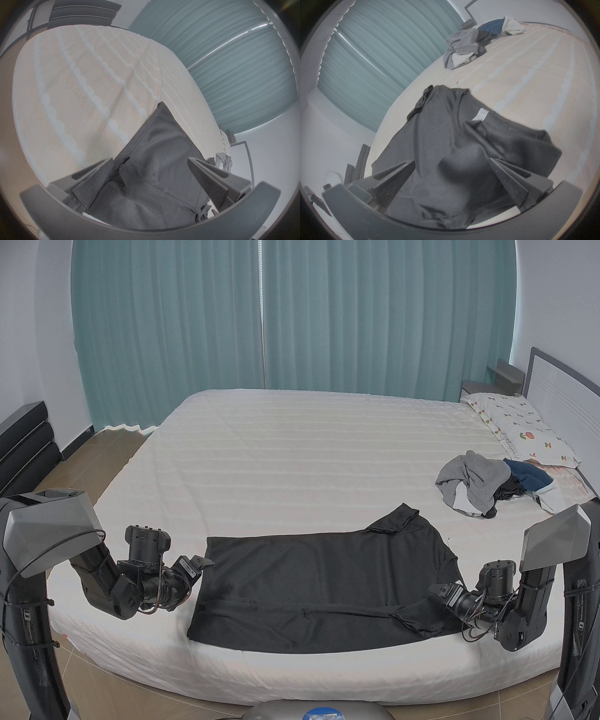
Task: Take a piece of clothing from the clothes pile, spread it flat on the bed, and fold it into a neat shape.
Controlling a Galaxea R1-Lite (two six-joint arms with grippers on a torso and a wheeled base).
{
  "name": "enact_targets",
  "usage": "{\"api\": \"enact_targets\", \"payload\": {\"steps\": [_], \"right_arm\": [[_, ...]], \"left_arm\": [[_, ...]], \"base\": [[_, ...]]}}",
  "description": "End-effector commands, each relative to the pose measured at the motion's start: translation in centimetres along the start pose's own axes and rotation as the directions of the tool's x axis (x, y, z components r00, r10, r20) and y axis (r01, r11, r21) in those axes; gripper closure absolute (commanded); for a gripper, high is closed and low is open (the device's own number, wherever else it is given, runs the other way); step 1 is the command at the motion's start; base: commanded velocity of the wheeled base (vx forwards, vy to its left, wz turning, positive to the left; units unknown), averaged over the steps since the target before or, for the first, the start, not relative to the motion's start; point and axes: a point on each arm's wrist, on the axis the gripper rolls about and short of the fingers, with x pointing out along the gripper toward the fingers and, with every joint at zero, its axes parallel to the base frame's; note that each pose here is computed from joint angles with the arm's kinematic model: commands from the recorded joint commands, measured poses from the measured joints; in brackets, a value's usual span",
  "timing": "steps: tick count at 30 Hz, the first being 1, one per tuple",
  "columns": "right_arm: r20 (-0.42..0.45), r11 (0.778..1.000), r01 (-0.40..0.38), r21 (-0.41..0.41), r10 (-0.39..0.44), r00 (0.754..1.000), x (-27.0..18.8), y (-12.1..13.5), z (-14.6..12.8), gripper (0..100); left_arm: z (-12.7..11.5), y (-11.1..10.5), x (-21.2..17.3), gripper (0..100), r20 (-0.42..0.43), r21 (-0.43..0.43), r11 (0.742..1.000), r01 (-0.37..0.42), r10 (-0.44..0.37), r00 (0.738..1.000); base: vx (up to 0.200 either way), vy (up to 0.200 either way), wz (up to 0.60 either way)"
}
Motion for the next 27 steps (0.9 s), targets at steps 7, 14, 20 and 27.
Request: {"api": "enact_targets", "payload": {"steps": [7,14,20,27], "right_arm": [[0.088,0.991,-0.085,0.104,0.076,0.993,-0.9,1.0,2.5,0],[0.160,0.962,-0.136,0.238,0.100,0.982,-1.2,0.2,4.1,0],[0.114,0.938,-0.158,0.309,0.129,0.985,-1.0,-0.4,4.0,0],[0.104,0.930,-0.156,0.333,0.128,0.986,-0.7,-0.8,3.6,0]], "left_arm": [[0.0,-0.1,-0.2,0,0.081,0.009,0.999,0.050,-0.051,0.995],[-0.3,-0.7,-0.3,0,0.079,-0.012,0.998,0.069,-0.068,0.995],[-1.3,-1.3,-0.2,0,0.058,-0.019,0.997,0.080,-0.078,0.995],[-1.3,-1.3,-0.2,0,0.057,-0.019,0.997,0.078,-0.077,0.995]], "base": [[0.000,0.000,0.00],[0.000,0.000,0.00],[0.000,-0.200,0.00],[0.000,-0.171,0.00]]}}
